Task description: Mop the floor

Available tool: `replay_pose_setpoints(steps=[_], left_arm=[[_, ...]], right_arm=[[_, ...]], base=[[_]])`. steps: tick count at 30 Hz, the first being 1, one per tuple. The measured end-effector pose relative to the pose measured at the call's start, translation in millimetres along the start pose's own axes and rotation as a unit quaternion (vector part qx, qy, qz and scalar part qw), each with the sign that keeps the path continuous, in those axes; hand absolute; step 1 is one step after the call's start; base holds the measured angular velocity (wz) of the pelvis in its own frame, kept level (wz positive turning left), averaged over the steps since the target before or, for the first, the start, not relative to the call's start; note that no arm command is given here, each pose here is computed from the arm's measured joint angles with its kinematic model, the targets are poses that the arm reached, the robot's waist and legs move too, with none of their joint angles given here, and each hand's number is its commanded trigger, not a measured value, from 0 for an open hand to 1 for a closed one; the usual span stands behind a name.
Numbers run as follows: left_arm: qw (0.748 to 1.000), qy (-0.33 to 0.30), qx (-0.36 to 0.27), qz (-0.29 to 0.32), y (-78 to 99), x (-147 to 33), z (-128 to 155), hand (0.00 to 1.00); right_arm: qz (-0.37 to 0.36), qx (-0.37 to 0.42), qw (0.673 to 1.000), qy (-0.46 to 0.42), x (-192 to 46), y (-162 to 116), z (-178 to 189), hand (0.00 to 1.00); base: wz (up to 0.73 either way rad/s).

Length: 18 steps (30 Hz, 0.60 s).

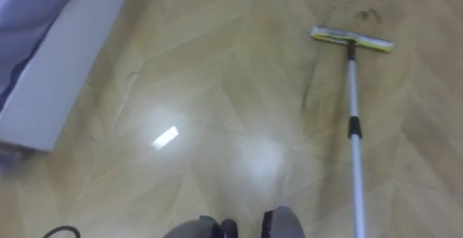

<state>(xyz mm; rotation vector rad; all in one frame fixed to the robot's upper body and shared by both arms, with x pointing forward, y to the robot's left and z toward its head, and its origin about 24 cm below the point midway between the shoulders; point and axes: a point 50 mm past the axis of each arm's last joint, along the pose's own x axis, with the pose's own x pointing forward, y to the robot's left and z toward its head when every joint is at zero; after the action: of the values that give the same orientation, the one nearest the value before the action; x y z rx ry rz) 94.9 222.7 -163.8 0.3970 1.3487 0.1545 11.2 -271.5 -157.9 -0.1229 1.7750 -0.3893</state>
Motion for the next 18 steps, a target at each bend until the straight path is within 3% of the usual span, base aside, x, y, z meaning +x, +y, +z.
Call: replay_pose_setpoints(steps=[6, 8, 12, 14, 18], left_arm=[[0.998, 0.058, -0.011, 0.016, 10.8, 0.1, -32.2, 0.0], [0.998, 0.059, -0.008, 0.026, 18.9, 0.7, -35.5, 0.0], [0.998, 0.055, -0.008, 0.026, 22.4, 0.5, -37.2, 0.0], [0.998, 0.059, -0.009, 0.012, 20.2, 0.1, -42.3, 0.0], [0.998, 0.065, -0.009, -0.015, 10.0, -0.8, -44.2, 0.0]], right_arm=[[-0.019, 0.013, 0.999, -0.022, -14.8, -14.2, 39.2, 1.0], [-0.028, 0.043, 0.995, -0.082, -34.2, -32.3, 82.0, 1.0], [-0.021, 0.068, 0.982, -0.177, -61.5, -41.3, 131.0, 1.0], [0.001, 0.079, 0.978, -0.19, -62.6, -34.1, 134.6, 1.0], [0.012, 0.083, 0.987, -0.14, -38.8, -34.9, 96.2, 1.0]], base=[[0.13], [0.32], [0.4], [0.41], [0.16]])
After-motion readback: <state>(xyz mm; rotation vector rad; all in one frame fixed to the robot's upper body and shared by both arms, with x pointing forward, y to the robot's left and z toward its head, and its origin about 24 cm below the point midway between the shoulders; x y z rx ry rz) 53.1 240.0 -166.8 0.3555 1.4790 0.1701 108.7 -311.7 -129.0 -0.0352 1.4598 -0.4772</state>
